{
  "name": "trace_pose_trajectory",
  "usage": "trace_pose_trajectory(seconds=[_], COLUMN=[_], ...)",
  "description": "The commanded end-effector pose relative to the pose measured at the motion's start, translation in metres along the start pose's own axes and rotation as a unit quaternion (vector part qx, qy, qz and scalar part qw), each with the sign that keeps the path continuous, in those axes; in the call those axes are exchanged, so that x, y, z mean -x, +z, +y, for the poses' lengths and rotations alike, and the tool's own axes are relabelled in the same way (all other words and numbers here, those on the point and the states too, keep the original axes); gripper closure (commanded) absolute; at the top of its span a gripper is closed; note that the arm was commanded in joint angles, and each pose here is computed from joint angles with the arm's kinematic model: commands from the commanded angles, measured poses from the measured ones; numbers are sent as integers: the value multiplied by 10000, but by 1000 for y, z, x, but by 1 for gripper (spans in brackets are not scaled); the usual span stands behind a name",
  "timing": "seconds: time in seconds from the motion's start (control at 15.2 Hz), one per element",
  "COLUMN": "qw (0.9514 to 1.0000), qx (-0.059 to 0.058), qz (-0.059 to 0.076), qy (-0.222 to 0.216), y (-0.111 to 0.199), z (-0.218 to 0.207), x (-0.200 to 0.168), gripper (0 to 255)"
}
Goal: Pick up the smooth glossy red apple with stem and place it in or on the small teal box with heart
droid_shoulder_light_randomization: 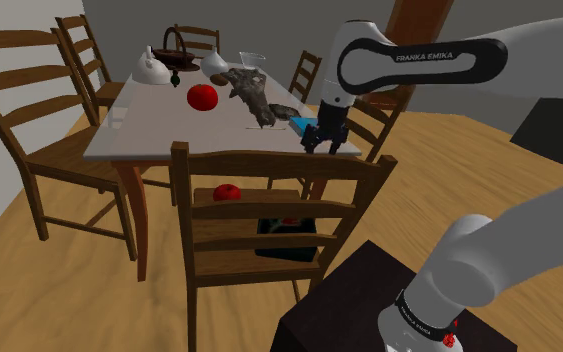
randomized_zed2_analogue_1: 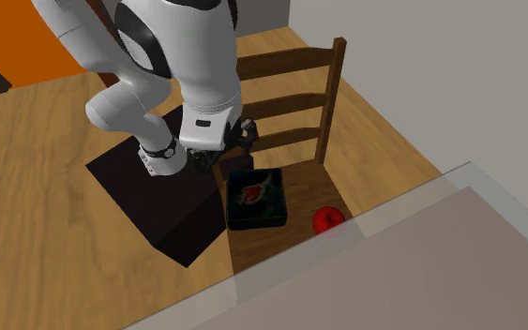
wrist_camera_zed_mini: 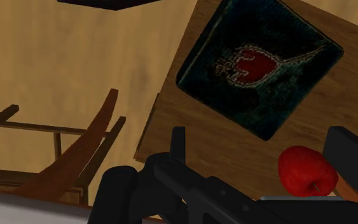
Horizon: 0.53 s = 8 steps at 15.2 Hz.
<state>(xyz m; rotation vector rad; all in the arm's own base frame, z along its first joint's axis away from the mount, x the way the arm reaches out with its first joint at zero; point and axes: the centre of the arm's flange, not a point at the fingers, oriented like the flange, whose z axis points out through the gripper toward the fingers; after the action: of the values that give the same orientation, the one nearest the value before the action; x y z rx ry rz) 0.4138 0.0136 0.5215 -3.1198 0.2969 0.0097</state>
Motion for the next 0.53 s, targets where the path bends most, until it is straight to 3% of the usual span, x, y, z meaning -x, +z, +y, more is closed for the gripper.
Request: trace_pose_trajectory(seconds=[0.0,0.46], qw=[10000,9998], qx=[-30,-127], qz=[-32,-148], qy=[2,-1], y=[16,58], z=[-14,-63], x=[-21,-88], gripper=[0,0])
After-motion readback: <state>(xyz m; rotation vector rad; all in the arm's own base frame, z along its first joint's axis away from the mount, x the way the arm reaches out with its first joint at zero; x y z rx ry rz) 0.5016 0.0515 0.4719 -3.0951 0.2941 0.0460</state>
